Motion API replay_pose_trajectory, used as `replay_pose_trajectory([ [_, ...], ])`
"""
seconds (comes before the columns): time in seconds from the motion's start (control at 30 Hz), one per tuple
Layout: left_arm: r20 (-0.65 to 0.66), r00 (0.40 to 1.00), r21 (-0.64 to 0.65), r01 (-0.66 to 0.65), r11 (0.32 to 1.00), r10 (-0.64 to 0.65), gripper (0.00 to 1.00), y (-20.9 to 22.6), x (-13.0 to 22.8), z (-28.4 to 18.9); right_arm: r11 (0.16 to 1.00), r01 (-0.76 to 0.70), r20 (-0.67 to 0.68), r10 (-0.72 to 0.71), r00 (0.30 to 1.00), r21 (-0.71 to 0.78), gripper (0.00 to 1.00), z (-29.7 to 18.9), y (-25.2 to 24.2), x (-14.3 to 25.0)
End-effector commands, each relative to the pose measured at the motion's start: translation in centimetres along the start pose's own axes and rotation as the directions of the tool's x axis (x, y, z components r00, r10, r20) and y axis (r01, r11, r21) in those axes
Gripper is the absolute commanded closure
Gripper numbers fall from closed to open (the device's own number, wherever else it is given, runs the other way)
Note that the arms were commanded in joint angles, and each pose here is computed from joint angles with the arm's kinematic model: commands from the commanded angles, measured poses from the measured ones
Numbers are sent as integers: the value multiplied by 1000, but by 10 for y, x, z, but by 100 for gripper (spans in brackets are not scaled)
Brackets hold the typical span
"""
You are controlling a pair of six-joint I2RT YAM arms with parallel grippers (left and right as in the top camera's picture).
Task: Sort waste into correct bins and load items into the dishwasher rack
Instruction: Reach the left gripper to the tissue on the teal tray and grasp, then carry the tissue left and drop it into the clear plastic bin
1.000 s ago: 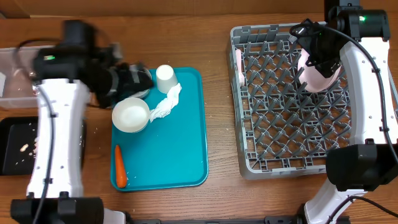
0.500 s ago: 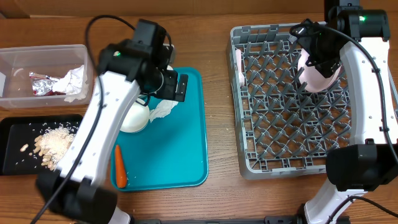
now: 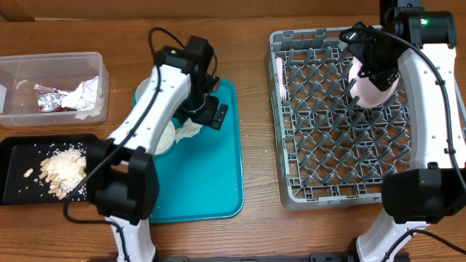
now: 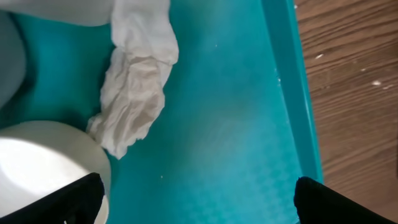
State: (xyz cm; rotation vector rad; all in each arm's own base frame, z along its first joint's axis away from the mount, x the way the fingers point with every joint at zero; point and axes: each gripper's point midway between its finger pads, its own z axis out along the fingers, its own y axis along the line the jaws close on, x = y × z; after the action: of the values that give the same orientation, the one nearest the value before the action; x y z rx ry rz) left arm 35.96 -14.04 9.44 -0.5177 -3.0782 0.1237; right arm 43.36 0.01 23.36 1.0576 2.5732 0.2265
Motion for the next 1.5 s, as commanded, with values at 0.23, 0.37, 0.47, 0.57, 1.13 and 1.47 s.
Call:
replay_pose_trajectory([
  [0.23, -68, 996, -120, -62, 991, 54, 0, 14, -6, 38, 1000, 0, 7, 1, 1000, -13, 0, -3, 2, -2],
  [0.37, -60, 996, -170, -68, 983, 58, 3, 17, -8, 43, 1000, 0, 7, 1, 1000, -13, 0, -3, 2, -2],
  [0.47, -61, 996, -171, -73, 983, 64, 5, 16, -7, 49, 1000, 0, 7, 1, 1000, -13, 0, -3, 2, -2],
  [0.57, -84, 993, -175, -97, 980, 84, 5, 10, 1, 61, 1000, 0, 7, 1, 1000, -13, 0, -3, 2, -2],
  [1.13, -71, 993, -311, -110, 944, 93, 4, 25, 7, 90, 1000, 0, 7, 1, 1000, -13, 0, -3, 2, -2],
  [1.47, -54, 994, -291, -106, 951, 94, 44, 21, 3, 91, 1000, 0, 7, 1, 1000, -13, 0, -3, 2, -2],
])
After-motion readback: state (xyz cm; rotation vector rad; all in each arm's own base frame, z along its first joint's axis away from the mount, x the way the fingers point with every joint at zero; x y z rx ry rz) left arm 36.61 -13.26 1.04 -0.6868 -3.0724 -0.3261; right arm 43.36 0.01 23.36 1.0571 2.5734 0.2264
